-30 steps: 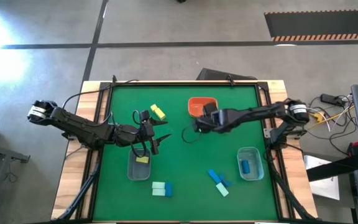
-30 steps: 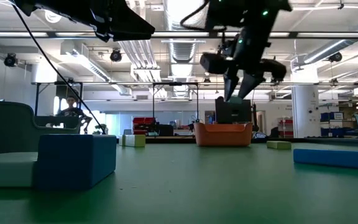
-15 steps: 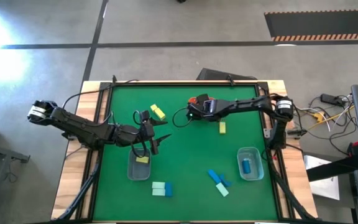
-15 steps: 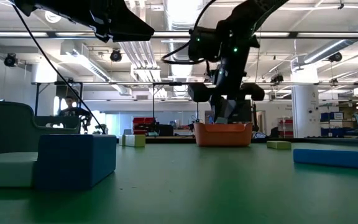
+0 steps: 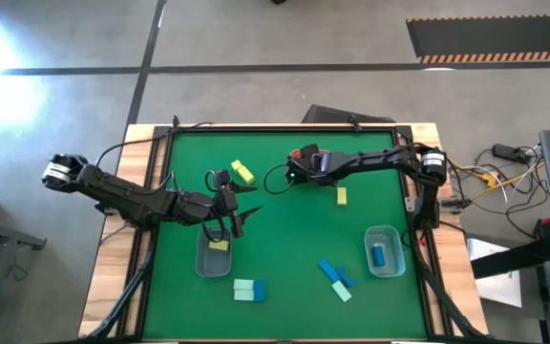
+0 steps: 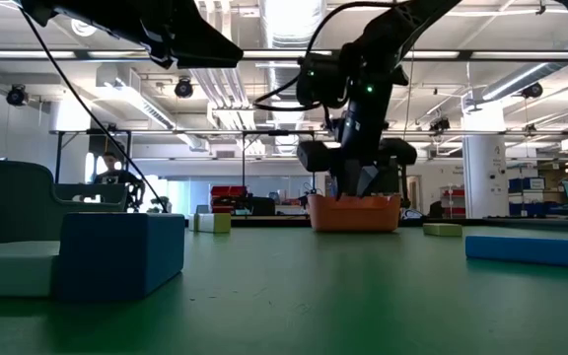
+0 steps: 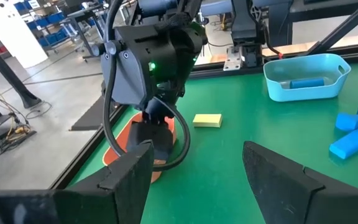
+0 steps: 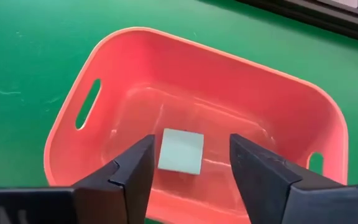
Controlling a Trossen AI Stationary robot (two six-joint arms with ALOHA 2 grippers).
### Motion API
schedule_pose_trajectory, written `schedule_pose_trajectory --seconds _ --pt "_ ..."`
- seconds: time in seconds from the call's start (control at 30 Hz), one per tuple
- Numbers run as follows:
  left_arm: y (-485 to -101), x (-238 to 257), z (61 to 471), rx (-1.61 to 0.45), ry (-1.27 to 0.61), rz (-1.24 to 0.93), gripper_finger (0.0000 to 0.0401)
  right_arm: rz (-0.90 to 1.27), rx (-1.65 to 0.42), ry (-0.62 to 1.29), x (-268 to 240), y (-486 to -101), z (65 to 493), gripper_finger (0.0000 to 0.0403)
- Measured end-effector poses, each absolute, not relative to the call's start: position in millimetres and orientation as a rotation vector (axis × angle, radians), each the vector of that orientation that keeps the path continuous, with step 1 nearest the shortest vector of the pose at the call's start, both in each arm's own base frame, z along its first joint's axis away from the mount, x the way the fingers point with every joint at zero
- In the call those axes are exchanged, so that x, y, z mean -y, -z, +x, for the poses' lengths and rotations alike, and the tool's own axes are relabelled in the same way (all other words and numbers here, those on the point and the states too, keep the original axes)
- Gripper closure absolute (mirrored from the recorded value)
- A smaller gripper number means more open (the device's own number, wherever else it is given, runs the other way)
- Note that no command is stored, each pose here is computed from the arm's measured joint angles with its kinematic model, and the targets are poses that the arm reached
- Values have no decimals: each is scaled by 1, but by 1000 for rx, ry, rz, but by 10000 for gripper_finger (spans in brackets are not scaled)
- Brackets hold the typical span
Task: Sort & place blocks by color
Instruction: Put the light green block into the gray bin
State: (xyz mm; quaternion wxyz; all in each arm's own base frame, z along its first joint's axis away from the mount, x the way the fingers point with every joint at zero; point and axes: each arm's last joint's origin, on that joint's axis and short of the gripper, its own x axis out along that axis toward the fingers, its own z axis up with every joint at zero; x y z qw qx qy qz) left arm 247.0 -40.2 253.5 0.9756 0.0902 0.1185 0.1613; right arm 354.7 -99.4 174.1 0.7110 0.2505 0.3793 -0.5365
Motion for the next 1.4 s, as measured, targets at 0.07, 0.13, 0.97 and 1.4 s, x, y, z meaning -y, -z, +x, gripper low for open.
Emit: schedule_pose_trajectory --seconds 0.07,0.13,0.97,1.4 --pt "-253 40 247 -239 -325 177 170 541 -855 1168 96 -181 352 205" --pt "-253 40 247 -242 -325 177 170 515 -856 1139 87 -191 350 205" --pt "-258 24 248 -654 -138 145 170 151 -688 525 -59 -220 243 249" --pt "-249 -52 287 -1180 145 447 170 124 -610 474 -55 -231 228 255"
